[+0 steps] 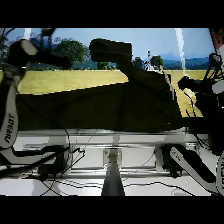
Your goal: Fold the clothes and pants, and hang the long-sleeved shirts on hangers.
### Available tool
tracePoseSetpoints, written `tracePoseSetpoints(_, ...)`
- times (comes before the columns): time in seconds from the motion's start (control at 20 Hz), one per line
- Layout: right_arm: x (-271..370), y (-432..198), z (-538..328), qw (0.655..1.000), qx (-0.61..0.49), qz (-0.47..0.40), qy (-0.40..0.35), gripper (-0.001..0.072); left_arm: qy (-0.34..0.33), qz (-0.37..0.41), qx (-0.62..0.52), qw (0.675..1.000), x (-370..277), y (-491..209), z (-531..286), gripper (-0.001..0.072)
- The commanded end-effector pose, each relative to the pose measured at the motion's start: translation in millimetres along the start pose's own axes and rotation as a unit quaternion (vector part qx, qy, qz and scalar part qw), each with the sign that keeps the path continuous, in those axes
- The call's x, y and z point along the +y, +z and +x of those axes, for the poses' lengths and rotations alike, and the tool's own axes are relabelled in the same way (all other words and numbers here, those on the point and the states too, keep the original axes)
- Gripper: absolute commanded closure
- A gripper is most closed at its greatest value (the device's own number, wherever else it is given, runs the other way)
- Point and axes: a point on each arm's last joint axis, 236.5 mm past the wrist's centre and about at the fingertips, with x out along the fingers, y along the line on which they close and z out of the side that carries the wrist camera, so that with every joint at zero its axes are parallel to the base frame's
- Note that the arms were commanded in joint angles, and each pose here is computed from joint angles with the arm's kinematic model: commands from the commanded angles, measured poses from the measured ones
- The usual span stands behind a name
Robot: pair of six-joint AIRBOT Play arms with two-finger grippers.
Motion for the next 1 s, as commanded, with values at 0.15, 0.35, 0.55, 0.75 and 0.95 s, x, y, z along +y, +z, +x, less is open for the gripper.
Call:
tracePoseSetpoints(0.15,-5,21,9,0.999,-0.038,-0.026,-0.009,0.0118,-0.051,0.095,-0.176,0.979,-171,103,50,0.0182)
tracePoseSetpoints(0.35,-5,23,9,0.999,-0.042,-0.024,-0.009,0.0118,-0.074,0.041,-0.127,0.988,-179,95,102,0.0061)
tracePoseSetpoints(0.55,-4,26,9,0.999,-0.048,-0.021,-0.008,0.0118,-0.072,0.043,-0.112,0.990,-178,87,132,0.0061)
tracePoseSetpoints(0.75,-1,27,9,0.999,-0.050,-0.013,0.000,0.0119,-0.072,-0.025,-0.114,0.991,-175,82,151,0.0061)
tracePoseSetpoints(0.95,-1,29,9,0.998,-0.055,-0.013,-0.001,0.0118,-0.069,-0.120,-0.154,0.978,-163,96,163,0.0063)
